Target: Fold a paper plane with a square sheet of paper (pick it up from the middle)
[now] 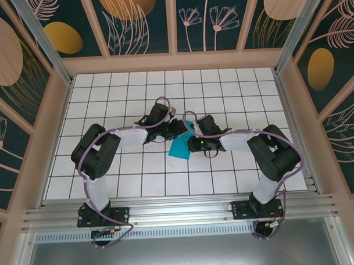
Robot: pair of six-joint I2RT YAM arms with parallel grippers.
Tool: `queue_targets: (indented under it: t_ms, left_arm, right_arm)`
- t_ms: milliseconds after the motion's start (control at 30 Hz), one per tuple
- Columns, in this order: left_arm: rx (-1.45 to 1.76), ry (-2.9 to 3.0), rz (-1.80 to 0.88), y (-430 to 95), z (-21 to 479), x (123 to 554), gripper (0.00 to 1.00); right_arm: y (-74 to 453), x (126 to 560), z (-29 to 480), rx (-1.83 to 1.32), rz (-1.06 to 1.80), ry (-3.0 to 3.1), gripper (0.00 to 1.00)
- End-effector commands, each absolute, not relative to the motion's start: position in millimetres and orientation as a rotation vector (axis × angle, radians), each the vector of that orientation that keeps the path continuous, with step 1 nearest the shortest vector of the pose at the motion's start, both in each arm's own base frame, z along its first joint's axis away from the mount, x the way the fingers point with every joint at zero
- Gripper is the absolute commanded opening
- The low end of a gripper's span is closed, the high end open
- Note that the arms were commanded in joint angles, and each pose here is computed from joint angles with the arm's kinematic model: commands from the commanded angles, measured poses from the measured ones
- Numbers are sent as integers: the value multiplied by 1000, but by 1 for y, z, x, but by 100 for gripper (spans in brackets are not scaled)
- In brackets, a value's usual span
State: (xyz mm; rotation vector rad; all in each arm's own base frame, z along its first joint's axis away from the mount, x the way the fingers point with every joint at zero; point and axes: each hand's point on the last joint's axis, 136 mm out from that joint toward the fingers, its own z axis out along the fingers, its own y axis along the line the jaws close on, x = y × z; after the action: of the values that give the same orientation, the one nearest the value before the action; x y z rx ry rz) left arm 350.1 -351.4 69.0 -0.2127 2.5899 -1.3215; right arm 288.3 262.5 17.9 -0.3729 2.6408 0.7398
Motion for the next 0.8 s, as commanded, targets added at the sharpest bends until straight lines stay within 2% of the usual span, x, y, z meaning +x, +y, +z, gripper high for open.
queue_targets:
  t_ms: [0,567,767]
  left_arm:
    - [-202,2592,-1368,-358,67,354,26]
    - [-235,2726,-1114,-332,17,346,25]
    - [-237,2738,-1074,-326,8,342,24]
  right_arm:
    - [259,290,9,-367,710,2666,13]
    - [260,291,8,-369,715,2665,14]
    - [262,293,13,-344,730,2655,20]
